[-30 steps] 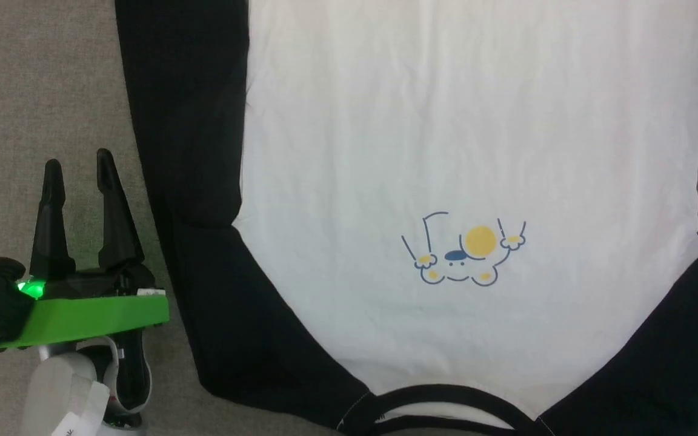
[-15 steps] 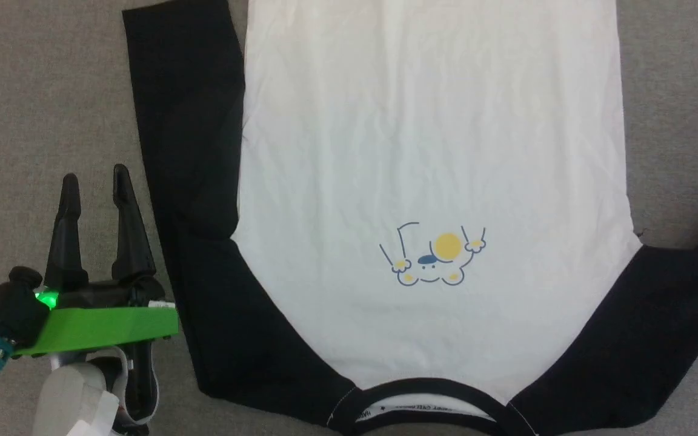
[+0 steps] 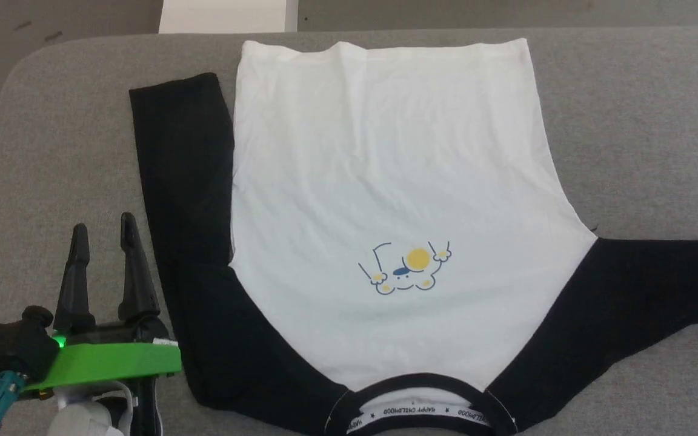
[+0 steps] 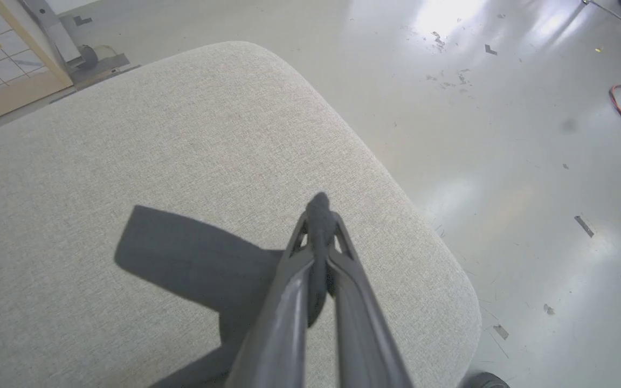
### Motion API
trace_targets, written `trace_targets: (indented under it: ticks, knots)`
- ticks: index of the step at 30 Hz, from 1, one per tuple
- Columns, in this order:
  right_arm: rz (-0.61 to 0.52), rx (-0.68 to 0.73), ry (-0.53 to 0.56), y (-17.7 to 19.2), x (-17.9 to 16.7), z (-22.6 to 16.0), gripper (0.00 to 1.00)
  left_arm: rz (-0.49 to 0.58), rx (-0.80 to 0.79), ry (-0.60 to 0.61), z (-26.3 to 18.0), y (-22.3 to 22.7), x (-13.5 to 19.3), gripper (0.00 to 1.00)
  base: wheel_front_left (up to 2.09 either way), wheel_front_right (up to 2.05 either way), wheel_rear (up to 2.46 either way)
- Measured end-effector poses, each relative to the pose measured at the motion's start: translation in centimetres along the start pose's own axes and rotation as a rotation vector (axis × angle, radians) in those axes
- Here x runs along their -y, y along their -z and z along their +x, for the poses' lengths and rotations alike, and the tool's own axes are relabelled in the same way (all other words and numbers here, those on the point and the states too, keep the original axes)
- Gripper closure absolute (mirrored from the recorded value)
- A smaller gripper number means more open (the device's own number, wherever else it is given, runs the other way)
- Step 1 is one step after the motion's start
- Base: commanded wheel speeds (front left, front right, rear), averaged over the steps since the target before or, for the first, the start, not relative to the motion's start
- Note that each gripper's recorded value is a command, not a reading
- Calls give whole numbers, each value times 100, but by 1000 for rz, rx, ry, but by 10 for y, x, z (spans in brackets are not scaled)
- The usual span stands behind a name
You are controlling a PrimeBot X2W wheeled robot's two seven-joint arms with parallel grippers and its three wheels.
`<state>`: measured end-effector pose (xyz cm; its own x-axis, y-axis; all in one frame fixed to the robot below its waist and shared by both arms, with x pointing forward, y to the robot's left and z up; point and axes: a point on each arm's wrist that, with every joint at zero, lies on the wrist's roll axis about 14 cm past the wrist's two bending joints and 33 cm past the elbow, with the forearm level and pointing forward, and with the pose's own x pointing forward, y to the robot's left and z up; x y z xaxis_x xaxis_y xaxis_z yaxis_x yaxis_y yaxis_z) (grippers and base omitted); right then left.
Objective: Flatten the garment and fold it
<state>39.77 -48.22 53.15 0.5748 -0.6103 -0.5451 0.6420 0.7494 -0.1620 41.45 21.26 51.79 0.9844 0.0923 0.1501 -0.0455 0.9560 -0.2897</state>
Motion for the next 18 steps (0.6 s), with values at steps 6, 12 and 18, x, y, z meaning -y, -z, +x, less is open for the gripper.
trace_targets:
  ticks: [6, 12, 18]
  knots:
    - [-62, 28, -92, 5, -12, -22, 100, -11, 27, 8, -9, -13, 6, 0, 0, 0, 0]
    - [-197, 123, -297, 9, -61, -57, 100, -26, 52, 16, -18, -25, 11, 0, 0, 0, 0]
    - [-310, 204, -585, 23, -139, -115, 100, -29, 69, 14, -28, -33, 10, 0, 0, 0, 0]
